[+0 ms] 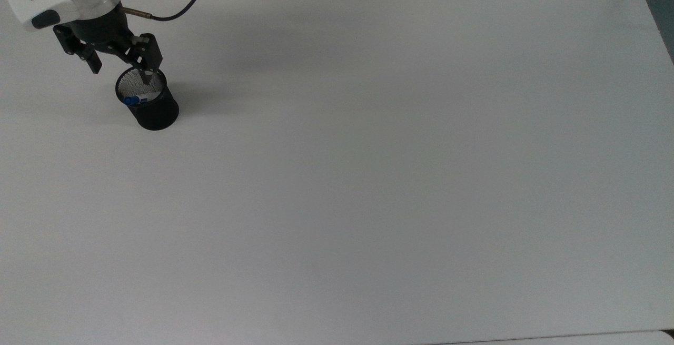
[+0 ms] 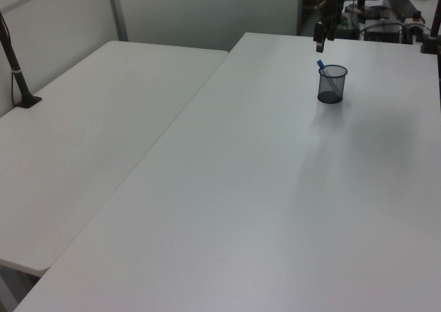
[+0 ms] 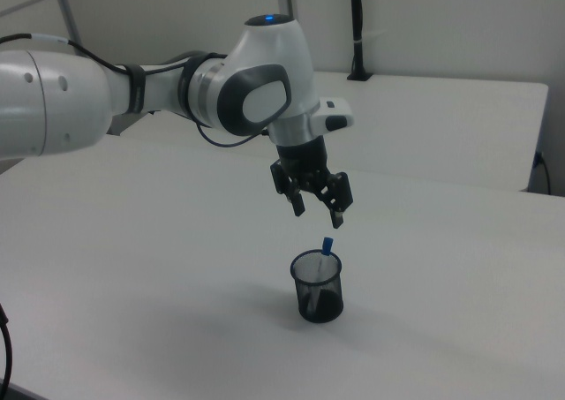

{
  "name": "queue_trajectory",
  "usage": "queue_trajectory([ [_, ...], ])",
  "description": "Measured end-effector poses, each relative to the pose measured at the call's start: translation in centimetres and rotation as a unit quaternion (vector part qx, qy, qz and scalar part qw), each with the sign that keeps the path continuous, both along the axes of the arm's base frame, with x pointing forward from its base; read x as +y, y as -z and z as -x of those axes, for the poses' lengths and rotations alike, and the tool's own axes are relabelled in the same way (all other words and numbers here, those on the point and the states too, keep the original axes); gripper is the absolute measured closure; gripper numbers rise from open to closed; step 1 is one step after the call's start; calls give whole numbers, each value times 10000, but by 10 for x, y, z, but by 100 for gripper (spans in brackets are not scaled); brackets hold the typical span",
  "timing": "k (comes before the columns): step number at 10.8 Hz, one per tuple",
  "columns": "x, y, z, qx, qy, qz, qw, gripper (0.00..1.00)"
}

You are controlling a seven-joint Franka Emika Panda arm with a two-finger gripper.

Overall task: Remove the marker
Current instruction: 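Lower the gripper over the blue-capped marker in the cup, then close the gripper on the marker's blue cap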

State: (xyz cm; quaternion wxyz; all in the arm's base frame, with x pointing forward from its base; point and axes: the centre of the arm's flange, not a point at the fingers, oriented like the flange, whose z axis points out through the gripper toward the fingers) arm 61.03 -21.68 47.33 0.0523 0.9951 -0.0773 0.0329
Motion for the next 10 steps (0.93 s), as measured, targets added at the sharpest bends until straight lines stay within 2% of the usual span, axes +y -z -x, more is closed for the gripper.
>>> queue_trajectory([
  [1, -2, 5, -3, -28, 0, 12, 10000, 19],
  [4, -6, 17, -8, -69, 9, 32, 10000, 24],
  [5, -7, 22, -9, -63, 11, 33, 10000, 30],
  [10, -9, 46, -13, 103, 15, -12, 9999, 34],
])
